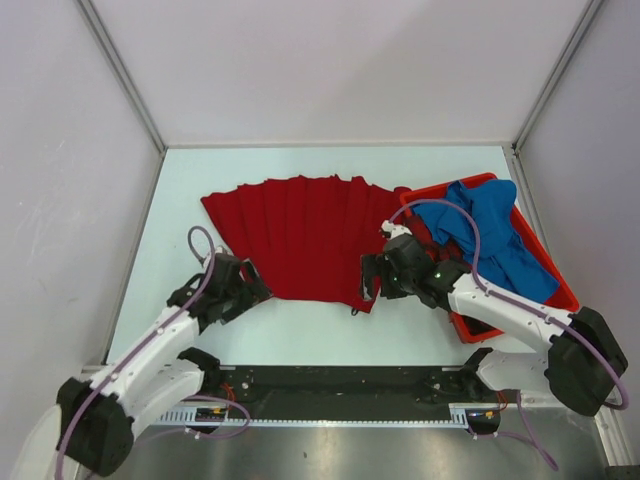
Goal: Fold and stack the skirts
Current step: Fold the skirt at the center of the board.
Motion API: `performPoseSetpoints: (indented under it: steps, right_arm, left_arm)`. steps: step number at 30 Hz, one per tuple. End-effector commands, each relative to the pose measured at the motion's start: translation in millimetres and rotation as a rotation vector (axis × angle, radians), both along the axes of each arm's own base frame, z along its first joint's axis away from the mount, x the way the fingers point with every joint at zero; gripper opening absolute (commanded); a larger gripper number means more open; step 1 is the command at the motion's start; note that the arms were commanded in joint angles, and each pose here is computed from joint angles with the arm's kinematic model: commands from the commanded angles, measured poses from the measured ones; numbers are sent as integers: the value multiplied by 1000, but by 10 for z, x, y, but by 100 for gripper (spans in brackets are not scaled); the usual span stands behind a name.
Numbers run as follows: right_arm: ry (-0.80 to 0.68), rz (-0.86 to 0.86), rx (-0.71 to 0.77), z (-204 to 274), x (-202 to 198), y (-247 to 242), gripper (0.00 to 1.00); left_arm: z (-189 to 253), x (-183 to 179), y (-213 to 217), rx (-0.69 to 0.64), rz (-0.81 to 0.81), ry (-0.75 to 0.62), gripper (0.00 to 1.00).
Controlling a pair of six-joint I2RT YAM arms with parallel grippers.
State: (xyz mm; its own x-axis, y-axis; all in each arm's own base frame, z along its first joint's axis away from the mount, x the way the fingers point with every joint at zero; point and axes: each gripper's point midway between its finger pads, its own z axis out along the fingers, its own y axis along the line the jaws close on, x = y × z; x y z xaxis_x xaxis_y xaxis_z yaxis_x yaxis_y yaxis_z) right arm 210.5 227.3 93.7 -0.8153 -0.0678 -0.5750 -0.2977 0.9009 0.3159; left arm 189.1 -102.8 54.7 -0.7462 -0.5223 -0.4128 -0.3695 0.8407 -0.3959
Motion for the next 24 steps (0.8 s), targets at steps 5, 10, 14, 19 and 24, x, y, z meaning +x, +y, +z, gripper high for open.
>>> performPoseSetpoints:
  steps: [5,10,14,19,24]
  right_arm:
    - [13,-145,26,-47,151,-52,100]
    - [28,-154,5,-119,151,-69,99]
    - [0,-147,-11,-91,179,-102,100]
    - [-36,-91,-62,-98,200,-165,100]
    - [-74,-29,-68,-28,203,-162,100]
  left_arm:
    - [-229,541,180,72,77,44,79]
    - [-392,539,72,57,13,115,2]
    - [-481,234,111,65,-10,211,0]
    - [-534,-295,84,22,-22,299,0]
    - [-558,-717,-71,-45,-62,337,0]
